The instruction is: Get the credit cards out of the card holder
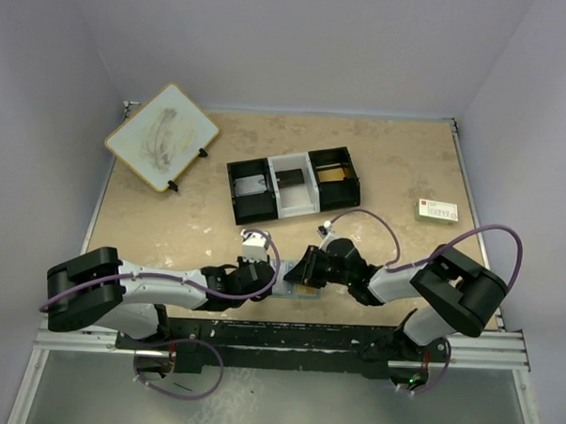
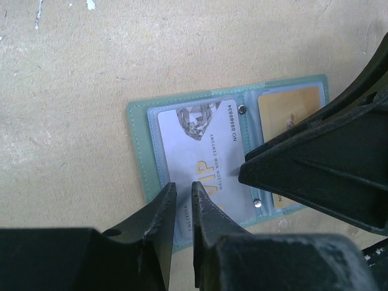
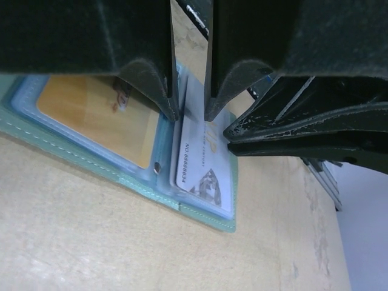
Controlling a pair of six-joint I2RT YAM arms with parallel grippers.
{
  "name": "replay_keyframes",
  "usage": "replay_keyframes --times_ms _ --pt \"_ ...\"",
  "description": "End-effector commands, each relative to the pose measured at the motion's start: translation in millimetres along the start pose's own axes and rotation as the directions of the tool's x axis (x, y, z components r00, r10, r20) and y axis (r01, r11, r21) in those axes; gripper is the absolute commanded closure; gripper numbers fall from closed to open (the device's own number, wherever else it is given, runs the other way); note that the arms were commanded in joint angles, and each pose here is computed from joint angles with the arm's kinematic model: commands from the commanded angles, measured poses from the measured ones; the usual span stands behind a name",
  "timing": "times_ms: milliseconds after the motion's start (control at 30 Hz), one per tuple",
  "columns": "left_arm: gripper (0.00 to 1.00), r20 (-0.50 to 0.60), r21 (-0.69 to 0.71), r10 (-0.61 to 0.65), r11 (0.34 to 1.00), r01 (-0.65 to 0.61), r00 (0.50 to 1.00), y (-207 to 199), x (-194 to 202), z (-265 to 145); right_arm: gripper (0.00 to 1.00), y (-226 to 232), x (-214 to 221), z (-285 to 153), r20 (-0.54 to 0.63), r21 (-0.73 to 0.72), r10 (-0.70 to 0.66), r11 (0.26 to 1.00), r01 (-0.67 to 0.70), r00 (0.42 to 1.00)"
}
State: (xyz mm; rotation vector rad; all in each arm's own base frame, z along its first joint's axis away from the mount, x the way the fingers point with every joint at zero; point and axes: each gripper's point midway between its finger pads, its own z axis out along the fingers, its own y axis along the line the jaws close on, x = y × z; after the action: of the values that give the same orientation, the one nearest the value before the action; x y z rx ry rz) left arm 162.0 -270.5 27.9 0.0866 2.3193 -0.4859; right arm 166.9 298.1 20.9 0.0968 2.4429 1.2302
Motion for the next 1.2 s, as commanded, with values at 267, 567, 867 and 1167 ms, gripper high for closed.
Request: replay_keyframes --times_ms 267,567,867,1167 --pt "0.88 -0.039 0.032 -0.014 0.999 0.015 0.999 -8 8 1 1.0 15 -10 14 -0.019 0.031 -0.111 0.993 0.112 0.994" --pt "0.9 -0.01 -0.002 -0.037 0.999 0.037 0.999 2 4 -2 1.0 13 -14 -4 0.01 0.056 -0.088 0.995 0.087 0.996" --pt "0.9 -0.021 -0.002 -0.036 0.999 0.036 0.999 2 7 -1 1.0 3 -13 -6 0.013 0.095 -0.042 0.995 0.04 0.999" --pt "0.91 -0.022 0.006 -0.035 0.999 0.035 0.999 1 6 -1 0.73 4 -5 3 -0.038 0.068 -0.064 0.995 0.066 0.997"
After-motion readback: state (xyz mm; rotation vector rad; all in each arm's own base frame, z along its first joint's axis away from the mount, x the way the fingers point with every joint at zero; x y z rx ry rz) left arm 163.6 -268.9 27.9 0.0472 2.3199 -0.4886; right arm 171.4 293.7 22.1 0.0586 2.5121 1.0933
